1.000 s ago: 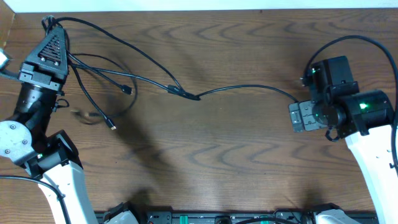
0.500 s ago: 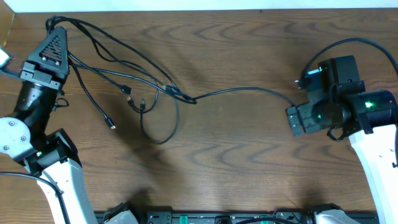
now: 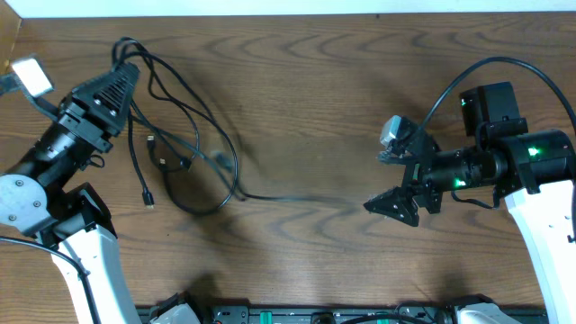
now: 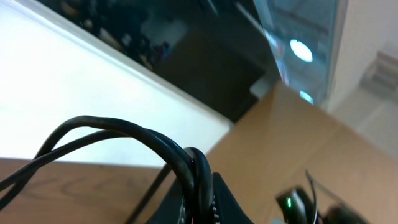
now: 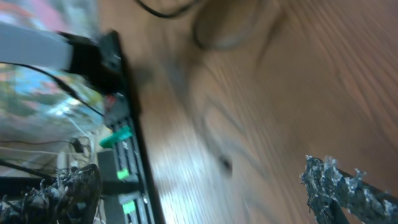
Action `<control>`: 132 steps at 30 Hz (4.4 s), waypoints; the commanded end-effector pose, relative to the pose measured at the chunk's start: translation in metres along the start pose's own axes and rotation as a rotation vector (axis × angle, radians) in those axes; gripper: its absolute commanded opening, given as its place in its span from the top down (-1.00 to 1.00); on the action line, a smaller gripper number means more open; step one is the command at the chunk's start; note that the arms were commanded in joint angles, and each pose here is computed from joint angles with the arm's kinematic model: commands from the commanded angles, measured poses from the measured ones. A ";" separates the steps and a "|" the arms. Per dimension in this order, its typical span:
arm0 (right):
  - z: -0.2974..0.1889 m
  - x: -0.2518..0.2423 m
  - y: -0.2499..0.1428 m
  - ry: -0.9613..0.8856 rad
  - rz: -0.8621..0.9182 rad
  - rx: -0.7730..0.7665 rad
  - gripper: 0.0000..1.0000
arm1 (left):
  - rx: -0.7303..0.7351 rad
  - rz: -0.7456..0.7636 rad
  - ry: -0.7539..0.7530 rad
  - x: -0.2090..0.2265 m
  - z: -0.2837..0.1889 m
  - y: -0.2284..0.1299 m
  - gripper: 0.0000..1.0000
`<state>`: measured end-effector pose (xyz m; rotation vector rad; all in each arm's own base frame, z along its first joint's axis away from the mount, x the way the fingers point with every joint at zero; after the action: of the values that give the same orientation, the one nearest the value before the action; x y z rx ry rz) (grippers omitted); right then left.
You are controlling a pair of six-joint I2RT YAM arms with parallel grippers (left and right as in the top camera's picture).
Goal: Untangle cables
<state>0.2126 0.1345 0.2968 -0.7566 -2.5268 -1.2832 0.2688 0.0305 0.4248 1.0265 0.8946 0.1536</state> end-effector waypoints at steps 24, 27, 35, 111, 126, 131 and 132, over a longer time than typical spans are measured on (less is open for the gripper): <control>-0.001 -0.018 0.037 -0.057 0.242 -0.157 -0.99 | 0.174 0.031 -0.501 -0.114 0.080 -0.061 0.85; 0.006 -0.017 0.040 -0.085 0.251 -0.143 -0.98 | 0.150 0.000 -0.536 -0.125 0.087 -0.064 0.85; 0.023 -0.022 0.052 -0.233 0.340 -0.140 -0.99 | 0.107 -0.032 -0.590 -0.143 0.098 -0.072 0.85; 0.019 -0.006 0.057 0.199 0.063 -0.228 -0.98 | -0.041 -0.056 -0.642 -0.178 0.066 -0.042 0.83; 0.058 -0.016 0.118 -0.156 0.247 -0.349 -0.98 | 0.045 -0.144 -0.692 -0.180 0.088 -0.065 0.84; 0.064 -0.028 0.118 -0.349 0.265 -0.363 -0.98 | 0.085 -0.185 -0.712 -0.181 0.098 -0.076 0.84; 0.063 -0.036 0.113 -0.422 0.287 -0.352 -0.99 | 0.087 -0.186 -0.714 -0.182 0.098 -0.077 0.83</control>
<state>0.2881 0.2401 0.3364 -1.2280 -2.3300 -1.6650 0.2082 -0.1680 0.4709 0.9855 0.3980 -0.4060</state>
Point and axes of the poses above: each gripper's point midway between its finger pads, its own z axis out along the fingers, its own x axis along the line the jaws close on, y = z × x, the point moved 5 cm from there along -z, back along the fingers, and after that the axes turned 5 degrees about z, right-handed, at the moved point
